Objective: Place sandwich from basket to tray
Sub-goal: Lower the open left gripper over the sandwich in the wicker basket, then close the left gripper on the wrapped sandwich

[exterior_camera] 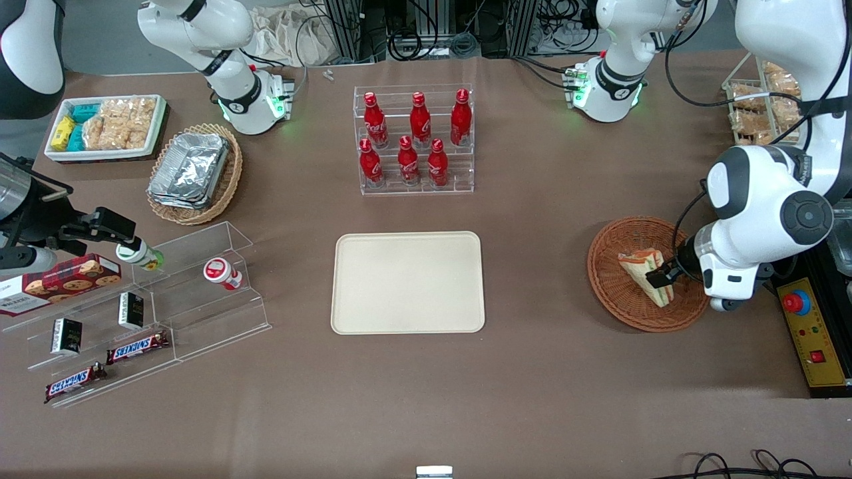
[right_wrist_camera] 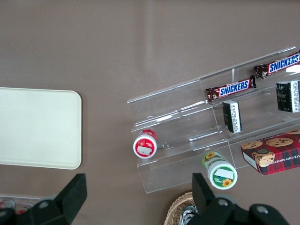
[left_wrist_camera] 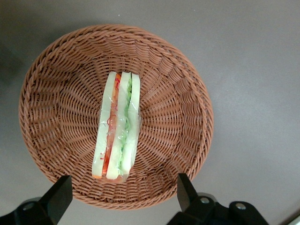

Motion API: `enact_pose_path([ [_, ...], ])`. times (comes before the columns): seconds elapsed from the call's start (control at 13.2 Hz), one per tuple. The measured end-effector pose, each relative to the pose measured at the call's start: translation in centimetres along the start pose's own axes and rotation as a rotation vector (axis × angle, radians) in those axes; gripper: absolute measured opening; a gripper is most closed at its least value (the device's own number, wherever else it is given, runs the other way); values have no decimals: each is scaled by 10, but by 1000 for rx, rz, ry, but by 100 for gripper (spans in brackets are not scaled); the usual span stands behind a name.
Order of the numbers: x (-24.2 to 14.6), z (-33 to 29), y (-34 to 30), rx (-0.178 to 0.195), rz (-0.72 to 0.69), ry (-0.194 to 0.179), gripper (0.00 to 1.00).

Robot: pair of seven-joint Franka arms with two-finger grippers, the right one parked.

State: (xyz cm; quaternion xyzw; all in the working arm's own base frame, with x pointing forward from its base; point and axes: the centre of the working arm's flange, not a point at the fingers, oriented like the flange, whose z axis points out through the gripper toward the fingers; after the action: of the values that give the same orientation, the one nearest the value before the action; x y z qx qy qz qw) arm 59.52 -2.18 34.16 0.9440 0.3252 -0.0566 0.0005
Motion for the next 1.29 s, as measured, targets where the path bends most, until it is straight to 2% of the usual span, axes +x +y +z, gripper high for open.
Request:
enact_pose_path([
  [0.61, -9, 51, -15, -4, -11, 10, 100],
  [0.91, -13, 70, -25, -19, -19, 32, 100],
  [1.13, -16, 82, -28, -21, -21, 35, 100],
  [1.29, -14, 91, -28, -31, -22, 47, 96],
])
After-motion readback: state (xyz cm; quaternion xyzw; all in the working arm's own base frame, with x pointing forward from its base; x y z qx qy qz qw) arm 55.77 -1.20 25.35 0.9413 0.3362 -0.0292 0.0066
